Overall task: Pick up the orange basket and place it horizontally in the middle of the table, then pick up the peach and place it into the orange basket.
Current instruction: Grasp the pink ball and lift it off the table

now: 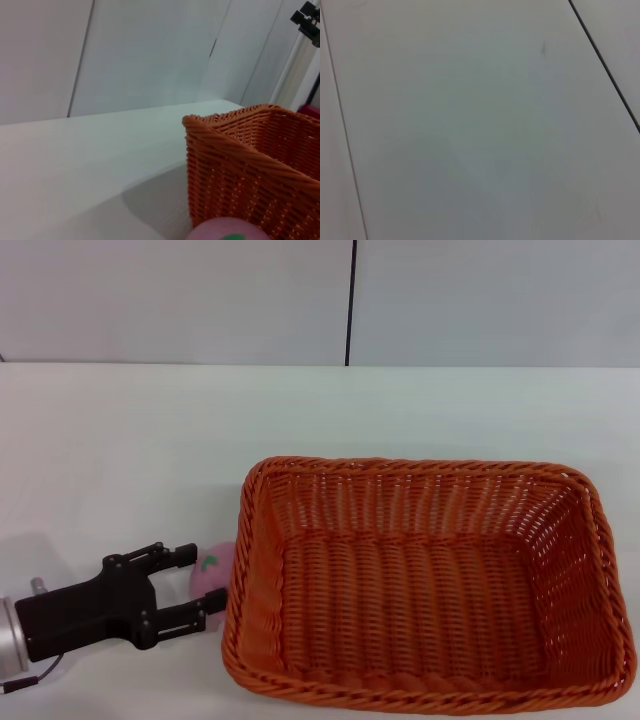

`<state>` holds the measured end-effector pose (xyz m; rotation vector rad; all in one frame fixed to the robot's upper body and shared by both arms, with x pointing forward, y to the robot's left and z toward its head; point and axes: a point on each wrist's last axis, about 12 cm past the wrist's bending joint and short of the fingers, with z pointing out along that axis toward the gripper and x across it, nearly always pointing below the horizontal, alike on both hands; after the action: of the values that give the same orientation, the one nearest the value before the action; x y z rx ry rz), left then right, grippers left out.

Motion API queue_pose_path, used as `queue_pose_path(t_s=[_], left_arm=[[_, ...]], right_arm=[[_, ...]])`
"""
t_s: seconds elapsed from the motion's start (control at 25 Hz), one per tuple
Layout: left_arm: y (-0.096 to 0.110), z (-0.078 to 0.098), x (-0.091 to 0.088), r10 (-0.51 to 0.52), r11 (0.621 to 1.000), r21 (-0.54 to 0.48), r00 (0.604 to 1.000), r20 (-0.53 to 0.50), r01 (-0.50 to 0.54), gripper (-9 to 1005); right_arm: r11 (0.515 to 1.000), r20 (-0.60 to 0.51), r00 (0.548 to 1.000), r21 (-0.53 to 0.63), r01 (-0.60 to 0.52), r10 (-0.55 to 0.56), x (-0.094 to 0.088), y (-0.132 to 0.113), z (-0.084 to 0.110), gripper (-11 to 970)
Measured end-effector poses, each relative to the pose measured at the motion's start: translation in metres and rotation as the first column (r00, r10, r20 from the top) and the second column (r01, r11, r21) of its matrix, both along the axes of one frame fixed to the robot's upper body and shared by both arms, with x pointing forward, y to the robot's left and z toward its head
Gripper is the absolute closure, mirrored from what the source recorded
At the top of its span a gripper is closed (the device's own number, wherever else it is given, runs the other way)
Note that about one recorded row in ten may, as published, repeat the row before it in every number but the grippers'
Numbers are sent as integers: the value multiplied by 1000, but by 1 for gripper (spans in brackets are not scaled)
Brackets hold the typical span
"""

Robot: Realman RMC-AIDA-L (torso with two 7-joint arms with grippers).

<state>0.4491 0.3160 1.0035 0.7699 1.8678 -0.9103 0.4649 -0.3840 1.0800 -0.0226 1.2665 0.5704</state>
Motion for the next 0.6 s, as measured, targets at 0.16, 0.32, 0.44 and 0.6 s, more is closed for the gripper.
queue_pose_path(t_s=[0.16, 0.32, 0.44, 0.6], left_arm=[[-4, -2, 4, -8, 1000, 20, 1000, -2, 8, 179], [-6, -4, 5, -7, 1000, 29, 1000, -5, 7, 378], [-7, -3, 5, -8, 1000, 22, 1000, 0, 8, 457], [-4, 0, 6, -2, 1000, 10, 1000, 15, 1, 562]], right_arm=[[1000, 1, 1000, 0, -1, 1, 0, 0, 0, 462], [1000, 2, 1000, -1, -2, 2, 0, 0, 0, 462], [1000, 3, 1000, -1, -1, 1, 0, -1, 1, 462], [1000, 3, 1000, -1, 0, 0, 0, -1, 1, 462]])
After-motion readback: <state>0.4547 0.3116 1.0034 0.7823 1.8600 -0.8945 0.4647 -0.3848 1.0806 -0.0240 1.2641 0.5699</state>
